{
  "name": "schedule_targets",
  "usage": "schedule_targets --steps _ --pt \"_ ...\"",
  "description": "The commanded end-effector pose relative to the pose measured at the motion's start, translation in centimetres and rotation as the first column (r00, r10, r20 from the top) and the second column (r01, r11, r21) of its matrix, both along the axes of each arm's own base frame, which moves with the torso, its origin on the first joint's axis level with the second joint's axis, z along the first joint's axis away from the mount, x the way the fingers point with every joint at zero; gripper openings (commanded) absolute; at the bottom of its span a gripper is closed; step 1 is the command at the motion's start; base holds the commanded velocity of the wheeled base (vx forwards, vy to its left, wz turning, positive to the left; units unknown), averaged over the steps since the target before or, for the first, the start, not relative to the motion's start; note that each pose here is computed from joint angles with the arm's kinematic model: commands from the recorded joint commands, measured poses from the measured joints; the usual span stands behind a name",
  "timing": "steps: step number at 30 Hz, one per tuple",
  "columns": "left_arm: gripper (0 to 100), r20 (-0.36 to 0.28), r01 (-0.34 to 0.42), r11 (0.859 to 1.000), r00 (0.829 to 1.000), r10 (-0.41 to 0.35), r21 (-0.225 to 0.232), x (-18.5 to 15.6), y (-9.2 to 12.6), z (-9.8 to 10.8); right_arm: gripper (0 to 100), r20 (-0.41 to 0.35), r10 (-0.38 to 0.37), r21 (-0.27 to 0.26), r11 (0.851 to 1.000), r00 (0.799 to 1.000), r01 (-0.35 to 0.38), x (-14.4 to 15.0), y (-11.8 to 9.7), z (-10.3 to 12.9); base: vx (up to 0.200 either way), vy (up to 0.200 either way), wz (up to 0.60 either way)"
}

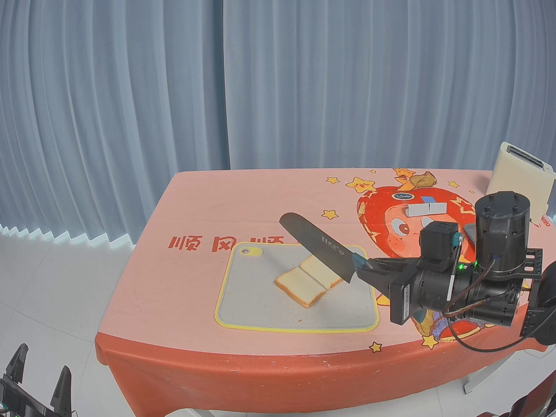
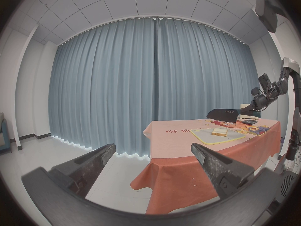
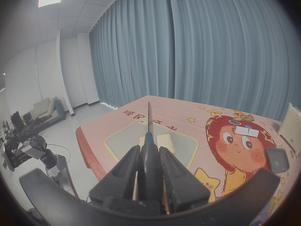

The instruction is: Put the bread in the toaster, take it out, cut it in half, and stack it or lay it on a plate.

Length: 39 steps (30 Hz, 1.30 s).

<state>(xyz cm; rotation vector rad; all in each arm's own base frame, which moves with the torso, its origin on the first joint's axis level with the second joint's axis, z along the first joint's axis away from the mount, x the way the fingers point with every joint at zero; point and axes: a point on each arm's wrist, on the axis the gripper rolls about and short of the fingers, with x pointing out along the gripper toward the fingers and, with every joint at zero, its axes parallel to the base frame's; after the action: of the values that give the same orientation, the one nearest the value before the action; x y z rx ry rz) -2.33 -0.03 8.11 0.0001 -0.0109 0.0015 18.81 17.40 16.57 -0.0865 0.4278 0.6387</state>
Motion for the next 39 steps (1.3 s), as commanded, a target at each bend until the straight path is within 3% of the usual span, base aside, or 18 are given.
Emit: schedule_targets --steps 1,39 --pt "100 -0.006 0.0 1.0 1.0 0.0 0.0 0.0 0.0 -0.5 0 0.009 0.003 0.009 1.0 1.0 -0.003 -0.2 -0.1 0.3 0.0 0.0 0.0" --pt "100 -0.006 0.0 1.0 1.0 0.0 0.0 0.0 0.0 -0.5 0 0.024 0.012 0.001 1.0 1.0 -0.012 -2.2 -0.4 0.3 0.0 0.0 0.0"
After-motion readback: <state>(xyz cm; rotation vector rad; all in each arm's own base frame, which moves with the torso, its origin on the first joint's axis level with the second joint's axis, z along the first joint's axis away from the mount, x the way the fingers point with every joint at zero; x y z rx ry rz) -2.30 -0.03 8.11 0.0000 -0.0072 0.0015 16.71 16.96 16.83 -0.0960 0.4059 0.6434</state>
